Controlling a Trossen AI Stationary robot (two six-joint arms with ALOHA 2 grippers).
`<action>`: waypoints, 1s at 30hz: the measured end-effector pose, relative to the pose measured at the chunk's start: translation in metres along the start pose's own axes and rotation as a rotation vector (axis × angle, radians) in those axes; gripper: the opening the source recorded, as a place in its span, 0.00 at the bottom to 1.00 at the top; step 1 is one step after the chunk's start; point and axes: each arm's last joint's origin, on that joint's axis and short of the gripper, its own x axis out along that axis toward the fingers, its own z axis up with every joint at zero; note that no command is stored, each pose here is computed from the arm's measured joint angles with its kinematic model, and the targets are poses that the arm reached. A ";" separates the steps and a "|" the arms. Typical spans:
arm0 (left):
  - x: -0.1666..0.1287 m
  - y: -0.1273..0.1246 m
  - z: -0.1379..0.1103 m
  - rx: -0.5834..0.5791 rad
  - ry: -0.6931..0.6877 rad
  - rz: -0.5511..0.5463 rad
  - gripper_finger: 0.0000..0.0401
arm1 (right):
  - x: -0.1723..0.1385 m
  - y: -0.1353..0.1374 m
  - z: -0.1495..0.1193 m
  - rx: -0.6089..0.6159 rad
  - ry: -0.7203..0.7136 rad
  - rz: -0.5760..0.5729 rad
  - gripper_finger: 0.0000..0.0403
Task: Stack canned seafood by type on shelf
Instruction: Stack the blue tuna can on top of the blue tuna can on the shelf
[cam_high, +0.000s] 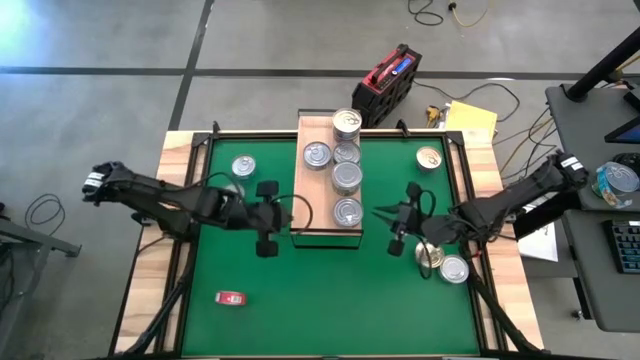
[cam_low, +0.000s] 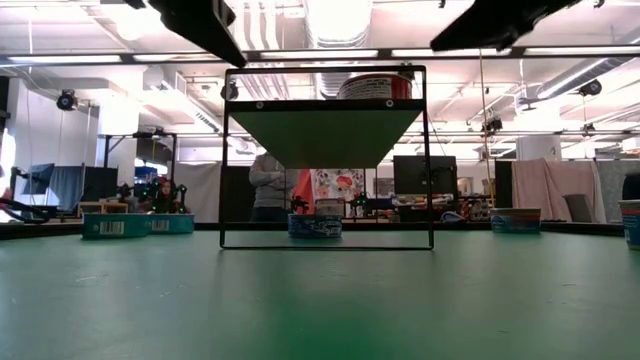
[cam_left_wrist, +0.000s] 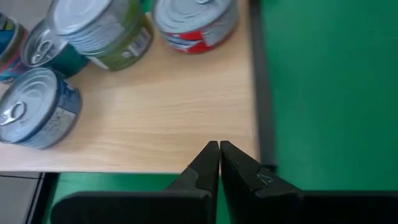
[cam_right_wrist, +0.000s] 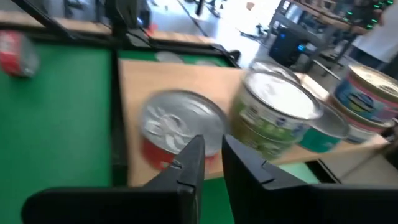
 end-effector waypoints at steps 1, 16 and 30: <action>-0.001 -0.004 -0.001 0.005 0.000 0.000 0.00 | -0.003 0.002 0.002 0.012 -0.012 0.014 0.11; -0.019 -0.054 -0.024 -0.077 0.093 -0.082 0.00 | -0.023 0.058 -0.018 0.171 0.048 0.236 0.03; 0.010 -0.075 -0.070 -0.005 0.095 -0.074 0.00 | -0.004 0.097 -0.041 0.322 0.102 0.244 0.03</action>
